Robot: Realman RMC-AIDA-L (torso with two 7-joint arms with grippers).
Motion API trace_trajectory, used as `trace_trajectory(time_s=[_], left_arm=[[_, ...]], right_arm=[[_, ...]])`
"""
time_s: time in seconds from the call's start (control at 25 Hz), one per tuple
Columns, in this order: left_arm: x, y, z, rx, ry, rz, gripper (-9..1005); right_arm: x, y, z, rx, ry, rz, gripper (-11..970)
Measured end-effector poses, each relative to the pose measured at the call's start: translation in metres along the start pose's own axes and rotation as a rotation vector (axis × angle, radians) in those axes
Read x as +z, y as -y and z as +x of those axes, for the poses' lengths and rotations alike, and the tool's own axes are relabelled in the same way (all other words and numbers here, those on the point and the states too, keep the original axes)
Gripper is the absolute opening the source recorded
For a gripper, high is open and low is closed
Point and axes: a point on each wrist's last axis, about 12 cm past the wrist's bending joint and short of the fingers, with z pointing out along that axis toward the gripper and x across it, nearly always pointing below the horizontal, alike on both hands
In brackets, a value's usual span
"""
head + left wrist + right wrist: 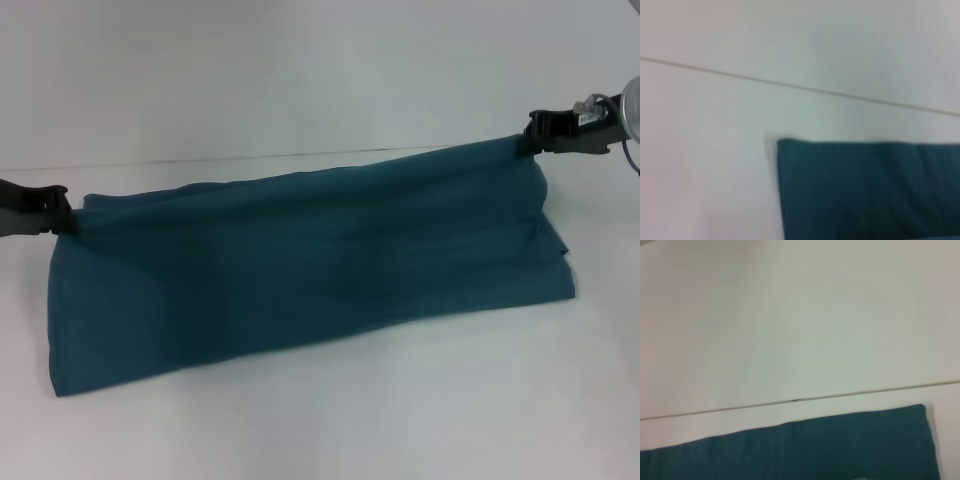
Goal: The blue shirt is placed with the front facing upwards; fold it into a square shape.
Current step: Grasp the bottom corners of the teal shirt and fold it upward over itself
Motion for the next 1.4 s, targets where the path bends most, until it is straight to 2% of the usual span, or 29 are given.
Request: trace_trajectory(time_s=[0.2, 0.52, 0.8, 1.04, 1.4], left_arm=[[0.006, -0.003, 0.000, -0.006, 0.058, -0.016, 33], [0.020, 0.012, 0.007, 0.055, 0.096, -0.012, 32], [0.019, 0.014, 0.006, 0.053, 0.106, -0.003, 32], [0.009, 0.021, -0.008, 0.049, 0.139, -0.001, 33], [0.028, 0.019, -0.005, 0.083, 0.209, -0.048, 59]], right_arm=[[0.009, 0.007, 0.007, 0.021, 0.010, 0.027, 39], [0.017, 0.013, 0.012, 0.048, 0.046, 0.059, 40], [0.017, 0.015, 0.013, 0.071, 0.053, 0.056, 40], [0.014, 0.015, 0.007, 0.101, 0.089, 0.059, 40], [0.029, 0.014, 0.012, 0.116, 0.129, 0.092, 40]])
